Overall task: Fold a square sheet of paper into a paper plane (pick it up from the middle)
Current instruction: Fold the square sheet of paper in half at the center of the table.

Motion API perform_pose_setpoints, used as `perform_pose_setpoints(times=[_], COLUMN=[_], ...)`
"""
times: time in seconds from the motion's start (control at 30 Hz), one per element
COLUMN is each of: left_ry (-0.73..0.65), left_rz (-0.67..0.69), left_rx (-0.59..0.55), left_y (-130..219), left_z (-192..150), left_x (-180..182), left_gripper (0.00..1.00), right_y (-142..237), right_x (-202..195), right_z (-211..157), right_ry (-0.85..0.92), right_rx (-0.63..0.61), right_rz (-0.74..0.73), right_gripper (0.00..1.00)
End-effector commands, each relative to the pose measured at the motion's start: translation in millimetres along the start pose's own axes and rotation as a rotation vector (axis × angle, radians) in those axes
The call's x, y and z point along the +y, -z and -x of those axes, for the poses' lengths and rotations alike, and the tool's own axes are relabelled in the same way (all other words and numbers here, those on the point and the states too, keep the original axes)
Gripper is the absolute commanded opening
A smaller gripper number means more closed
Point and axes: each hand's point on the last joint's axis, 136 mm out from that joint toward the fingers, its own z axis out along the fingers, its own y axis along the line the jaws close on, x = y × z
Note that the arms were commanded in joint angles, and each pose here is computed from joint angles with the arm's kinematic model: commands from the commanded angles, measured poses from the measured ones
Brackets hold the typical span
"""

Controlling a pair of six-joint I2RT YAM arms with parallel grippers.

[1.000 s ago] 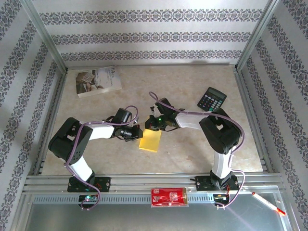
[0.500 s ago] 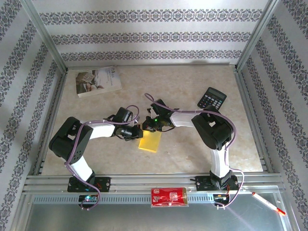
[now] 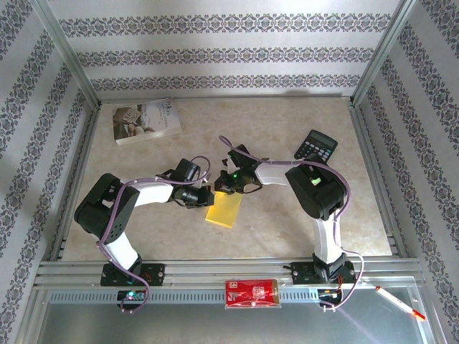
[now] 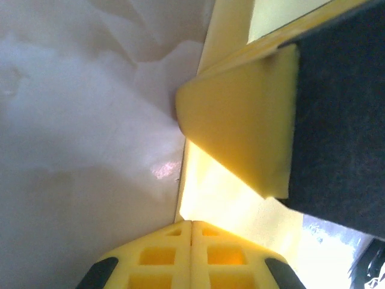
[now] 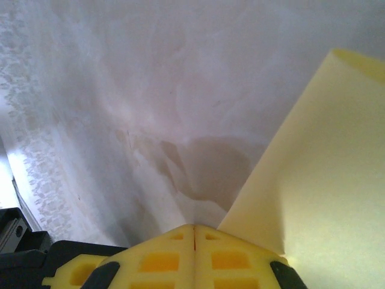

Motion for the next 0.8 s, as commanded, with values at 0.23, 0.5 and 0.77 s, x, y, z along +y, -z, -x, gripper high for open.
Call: perform_pose_setpoints(times=[0.23,0.5,0.77], left_ry=[0.083,0.067,0.058], left_rz=[0.343,0.364,0.367], left_rx=[0.209,0.212,0.212], left_y=[-10,-9,-9], left_z=[-75,-77,-78], left_x=[85,87,86], left_gripper=[0.00,0.00,0.00], right_y=[15,17,35], right_x=[-46,-58,-46], right_z=[49,64,90], right_ry=[-0.052,-0.071,-0.054], right_rx=[-0.118,-0.138,-0.176], right_rz=[-0.127,-0.152,-0.119], right_gripper=[0.00,0.00,0.00])
